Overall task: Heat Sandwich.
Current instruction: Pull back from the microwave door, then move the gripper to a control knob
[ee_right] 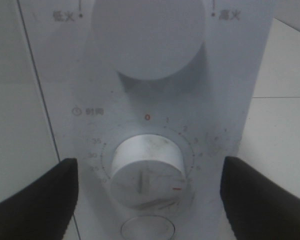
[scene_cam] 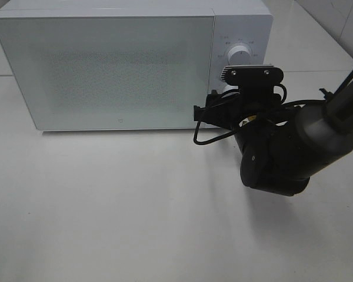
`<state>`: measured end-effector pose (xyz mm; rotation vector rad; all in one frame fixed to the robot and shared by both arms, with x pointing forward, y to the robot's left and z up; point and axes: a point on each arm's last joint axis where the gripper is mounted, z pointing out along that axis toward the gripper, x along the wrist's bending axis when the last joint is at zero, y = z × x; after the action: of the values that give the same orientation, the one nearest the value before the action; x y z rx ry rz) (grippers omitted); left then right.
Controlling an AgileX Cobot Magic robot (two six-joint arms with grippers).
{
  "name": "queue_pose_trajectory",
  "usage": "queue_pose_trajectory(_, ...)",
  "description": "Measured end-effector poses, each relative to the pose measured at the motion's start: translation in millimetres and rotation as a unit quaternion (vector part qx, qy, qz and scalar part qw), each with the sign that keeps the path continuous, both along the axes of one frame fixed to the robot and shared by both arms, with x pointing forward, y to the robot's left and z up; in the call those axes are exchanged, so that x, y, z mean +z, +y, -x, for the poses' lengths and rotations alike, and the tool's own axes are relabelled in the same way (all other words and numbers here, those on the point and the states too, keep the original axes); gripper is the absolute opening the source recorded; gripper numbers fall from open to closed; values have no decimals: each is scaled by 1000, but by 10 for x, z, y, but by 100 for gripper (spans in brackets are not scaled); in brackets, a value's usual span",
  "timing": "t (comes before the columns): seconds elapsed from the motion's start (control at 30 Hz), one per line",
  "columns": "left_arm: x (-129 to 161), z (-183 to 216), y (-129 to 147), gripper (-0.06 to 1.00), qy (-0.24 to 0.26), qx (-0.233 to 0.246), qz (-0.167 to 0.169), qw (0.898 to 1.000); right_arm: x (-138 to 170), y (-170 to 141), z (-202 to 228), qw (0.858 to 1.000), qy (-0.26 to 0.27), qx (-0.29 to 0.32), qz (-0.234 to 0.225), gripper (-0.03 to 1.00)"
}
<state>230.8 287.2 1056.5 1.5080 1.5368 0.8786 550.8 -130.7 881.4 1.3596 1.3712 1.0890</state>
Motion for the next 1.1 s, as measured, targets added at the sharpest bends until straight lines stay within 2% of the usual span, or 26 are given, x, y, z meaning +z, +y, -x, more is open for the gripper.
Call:
queue_pose_trajectory(0.93, 0, 0, 0, 98, 0, 0, 0, 1000, -10, 21, -28, 1000, -3, -1, -3, 72)
queue_pose_trajectory(1.1, 0, 0, 0, 98, 0, 0, 0, 1000, -2, 19, -30, 1000, -7, -2, -3, 60)
